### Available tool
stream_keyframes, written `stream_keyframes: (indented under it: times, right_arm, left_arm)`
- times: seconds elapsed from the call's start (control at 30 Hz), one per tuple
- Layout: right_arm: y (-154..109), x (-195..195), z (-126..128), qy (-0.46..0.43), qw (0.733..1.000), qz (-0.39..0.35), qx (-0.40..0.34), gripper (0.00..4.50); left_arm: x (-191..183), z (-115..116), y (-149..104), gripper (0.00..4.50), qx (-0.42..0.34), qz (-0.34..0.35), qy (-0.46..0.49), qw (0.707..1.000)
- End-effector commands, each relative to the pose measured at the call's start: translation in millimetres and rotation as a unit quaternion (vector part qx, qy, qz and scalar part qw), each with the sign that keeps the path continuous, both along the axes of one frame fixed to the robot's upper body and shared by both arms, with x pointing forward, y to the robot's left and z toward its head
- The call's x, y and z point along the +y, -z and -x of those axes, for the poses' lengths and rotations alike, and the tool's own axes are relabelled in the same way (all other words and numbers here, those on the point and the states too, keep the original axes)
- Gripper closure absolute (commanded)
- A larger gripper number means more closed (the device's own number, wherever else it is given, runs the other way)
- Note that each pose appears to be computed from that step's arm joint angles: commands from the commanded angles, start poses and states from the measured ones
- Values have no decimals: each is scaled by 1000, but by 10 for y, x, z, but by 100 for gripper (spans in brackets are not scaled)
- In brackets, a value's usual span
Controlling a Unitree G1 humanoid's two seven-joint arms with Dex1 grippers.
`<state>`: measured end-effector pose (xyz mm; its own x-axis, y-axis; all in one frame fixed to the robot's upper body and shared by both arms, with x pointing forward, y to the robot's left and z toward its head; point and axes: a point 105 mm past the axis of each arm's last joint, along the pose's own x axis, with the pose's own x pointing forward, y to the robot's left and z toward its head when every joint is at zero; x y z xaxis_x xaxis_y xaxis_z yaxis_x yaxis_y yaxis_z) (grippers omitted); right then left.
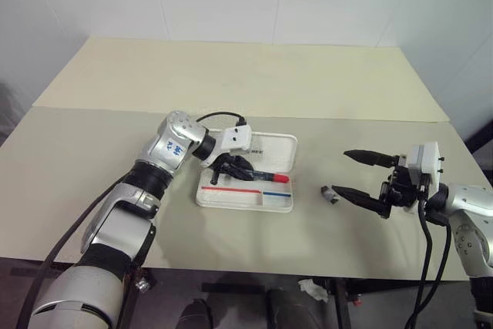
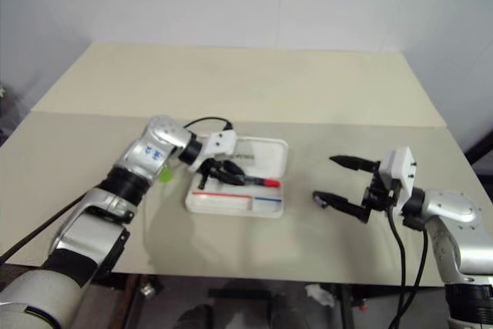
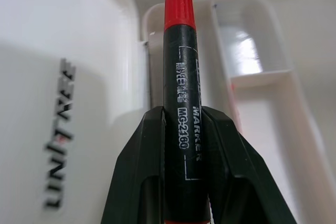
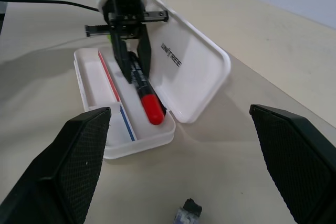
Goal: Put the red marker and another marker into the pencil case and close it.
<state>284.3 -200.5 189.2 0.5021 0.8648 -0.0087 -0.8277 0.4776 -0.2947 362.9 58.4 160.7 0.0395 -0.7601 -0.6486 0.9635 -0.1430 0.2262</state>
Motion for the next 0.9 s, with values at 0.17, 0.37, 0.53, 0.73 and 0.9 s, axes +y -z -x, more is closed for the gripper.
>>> stream_keyframes:
  times: [0.17, 0.37, 0.53, 0.73, 0.9]
  right_arm:
    - [-128, -40, 24, 8, 999, 7, -31, 0]
    - [-127, -36, 7, 9, 999, 7, -32, 0]
    - [-123, -34, -7, 10, 999, 7, -32, 0]
    - [-120, -36, -17, 11, 999, 8, -33, 0]
    - [-112, -41, -13, 9, 999, 9, -31, 0]
  left_arm:
    - [9, 41, -40, 387, -24, -15, -11, 1000]
    - [27, 14, -45, 387, -40, -20, -29, 999]
    - [-14, 92, -69, 225, -27, -13, -22, 999]
    - [-35, 141, -92, 28, -25, -8, -20, 999]
    - [-79, 287, -208, 5, -15, 20, -5, 1000]
